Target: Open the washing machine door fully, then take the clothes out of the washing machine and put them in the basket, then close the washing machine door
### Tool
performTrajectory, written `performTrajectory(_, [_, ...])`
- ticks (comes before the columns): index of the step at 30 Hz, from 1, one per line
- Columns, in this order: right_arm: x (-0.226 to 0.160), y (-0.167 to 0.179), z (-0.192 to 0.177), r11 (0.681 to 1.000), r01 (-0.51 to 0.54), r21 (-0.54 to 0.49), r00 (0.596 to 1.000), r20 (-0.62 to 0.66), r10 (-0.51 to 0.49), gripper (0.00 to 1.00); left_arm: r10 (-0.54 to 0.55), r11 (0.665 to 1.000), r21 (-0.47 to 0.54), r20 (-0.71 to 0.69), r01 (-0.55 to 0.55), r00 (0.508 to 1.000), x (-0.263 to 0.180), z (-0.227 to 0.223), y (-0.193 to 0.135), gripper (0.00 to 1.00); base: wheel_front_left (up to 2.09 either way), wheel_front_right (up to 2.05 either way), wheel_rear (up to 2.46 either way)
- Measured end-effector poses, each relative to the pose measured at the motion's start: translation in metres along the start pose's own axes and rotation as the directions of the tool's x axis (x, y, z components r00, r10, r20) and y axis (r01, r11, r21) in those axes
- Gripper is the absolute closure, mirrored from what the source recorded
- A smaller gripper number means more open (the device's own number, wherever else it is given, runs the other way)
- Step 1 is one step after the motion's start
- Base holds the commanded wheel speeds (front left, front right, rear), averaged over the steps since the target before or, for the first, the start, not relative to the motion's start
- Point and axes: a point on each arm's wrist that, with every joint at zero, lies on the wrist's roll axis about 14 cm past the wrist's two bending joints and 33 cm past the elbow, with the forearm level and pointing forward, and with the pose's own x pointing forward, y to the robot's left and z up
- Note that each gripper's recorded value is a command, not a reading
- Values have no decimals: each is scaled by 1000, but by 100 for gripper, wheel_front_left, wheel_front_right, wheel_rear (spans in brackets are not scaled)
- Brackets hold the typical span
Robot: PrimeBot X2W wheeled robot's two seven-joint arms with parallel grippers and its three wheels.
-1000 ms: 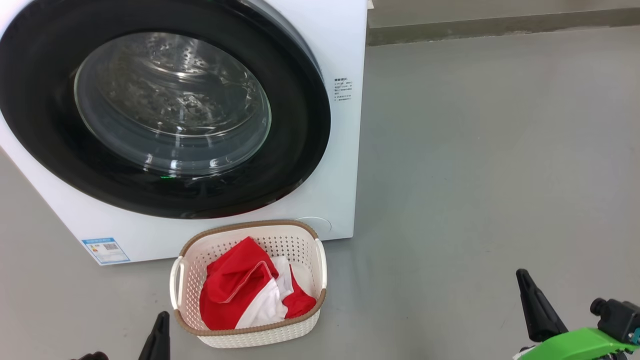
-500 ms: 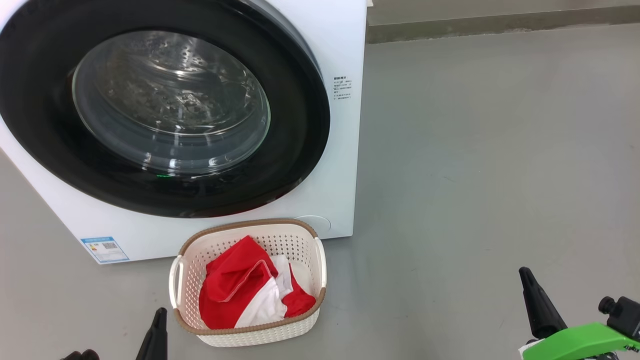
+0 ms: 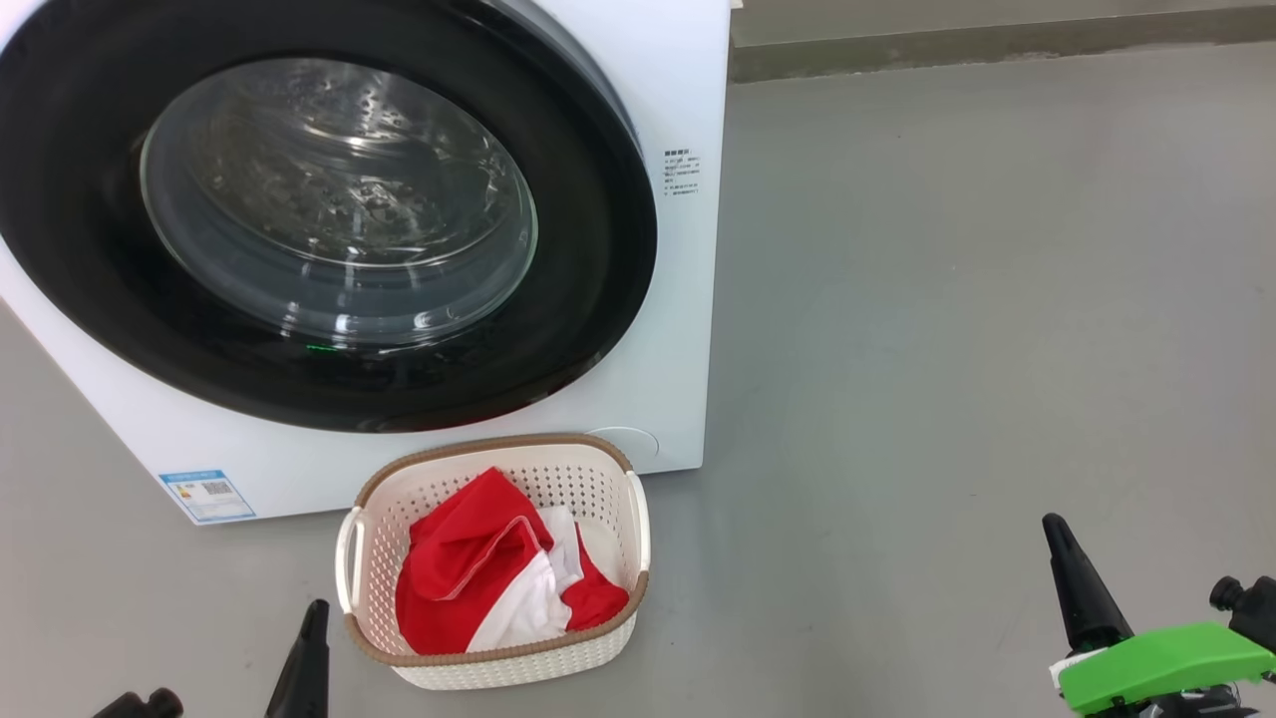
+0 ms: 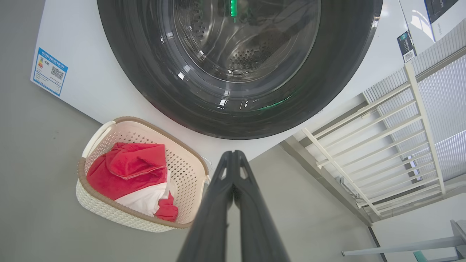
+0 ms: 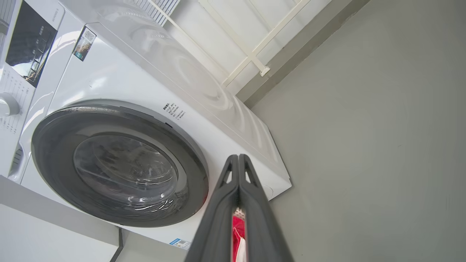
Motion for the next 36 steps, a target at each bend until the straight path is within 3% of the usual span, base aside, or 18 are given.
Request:
performTrajectory(17, [6,2,2,985,4,175,1000,-5,-3,100,5,982,-186,-17,-8,1000,3,-1,0,100,0,0,0])
performTrajectory(36, [10,5,3,932,0,361,1000,-10,3,100,-18,921,-389,-26,7,1000,9,1,-7,100,0,0,0])
